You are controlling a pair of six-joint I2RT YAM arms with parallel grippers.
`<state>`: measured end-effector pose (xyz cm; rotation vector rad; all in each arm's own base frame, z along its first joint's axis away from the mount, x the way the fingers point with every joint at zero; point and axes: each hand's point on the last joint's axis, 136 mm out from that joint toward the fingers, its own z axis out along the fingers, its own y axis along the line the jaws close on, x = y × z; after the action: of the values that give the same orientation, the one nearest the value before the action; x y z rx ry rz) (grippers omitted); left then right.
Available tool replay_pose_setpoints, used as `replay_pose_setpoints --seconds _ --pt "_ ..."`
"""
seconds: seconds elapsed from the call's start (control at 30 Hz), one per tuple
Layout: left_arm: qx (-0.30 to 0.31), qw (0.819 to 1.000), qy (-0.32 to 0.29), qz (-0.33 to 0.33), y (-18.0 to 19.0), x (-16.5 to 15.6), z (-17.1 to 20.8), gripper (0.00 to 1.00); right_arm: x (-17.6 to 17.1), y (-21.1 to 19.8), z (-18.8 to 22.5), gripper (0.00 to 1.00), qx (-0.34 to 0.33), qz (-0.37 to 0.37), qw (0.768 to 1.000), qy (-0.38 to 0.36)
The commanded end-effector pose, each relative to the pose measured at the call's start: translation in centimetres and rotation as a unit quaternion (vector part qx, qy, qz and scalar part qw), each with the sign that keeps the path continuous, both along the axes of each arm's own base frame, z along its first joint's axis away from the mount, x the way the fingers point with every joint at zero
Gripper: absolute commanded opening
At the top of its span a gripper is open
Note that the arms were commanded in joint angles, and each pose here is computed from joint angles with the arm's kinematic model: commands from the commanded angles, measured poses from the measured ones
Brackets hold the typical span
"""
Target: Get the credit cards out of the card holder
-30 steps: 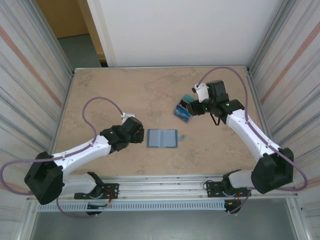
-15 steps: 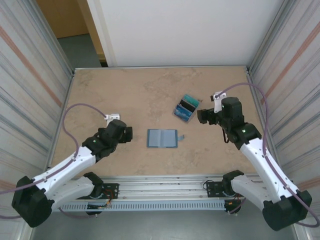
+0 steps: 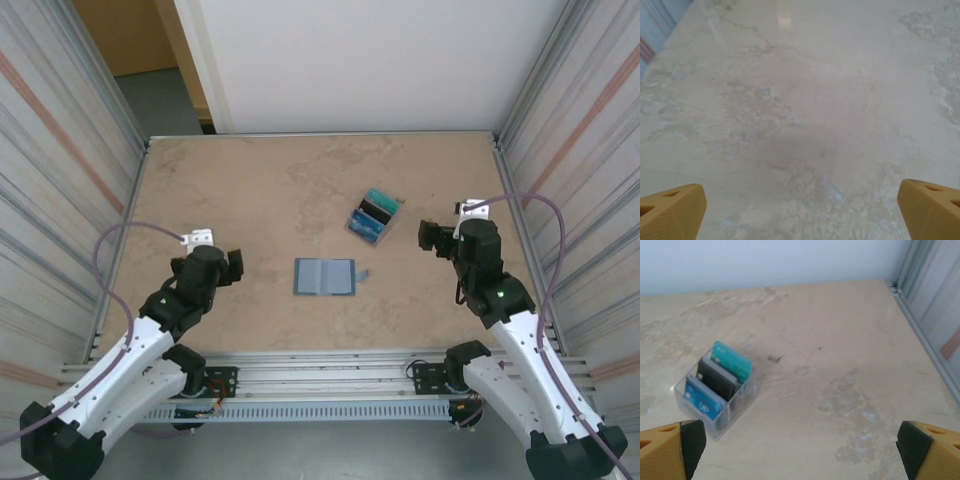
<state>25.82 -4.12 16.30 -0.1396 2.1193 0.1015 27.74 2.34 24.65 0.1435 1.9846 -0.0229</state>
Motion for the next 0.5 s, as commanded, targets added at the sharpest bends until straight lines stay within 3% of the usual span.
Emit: replay_pose_setpoints --seconds 0.0,0.1,0.27,0.47 --pt "0.023 0.999 -0.035 0.021 1.5 0.6 1.2 0.99 -0.2 -2.7 0.7 0.99 0.024 -0.088 0.995 -0.031" --pt "0.029 0.997 -0.052 0.040 2.5 1.1 1.6 0.99 -0.9 -5.3 -0.3 0.99 0.044 -0.182 0.982 -0.040" --pt "0.046 0.994 -0.082 0.047 3.0 2.3 1.9 0.99 -0.1 -4.6 -1.6 0.99 0.026 -0.157 0.987 -0.029" --pt "0.067 0.993 -0.100 0.004 2.2 4.1 1.2 0.99 0.9 -4.9 -2.6 0.99 0.000 -0.170 0.985 -0.013"
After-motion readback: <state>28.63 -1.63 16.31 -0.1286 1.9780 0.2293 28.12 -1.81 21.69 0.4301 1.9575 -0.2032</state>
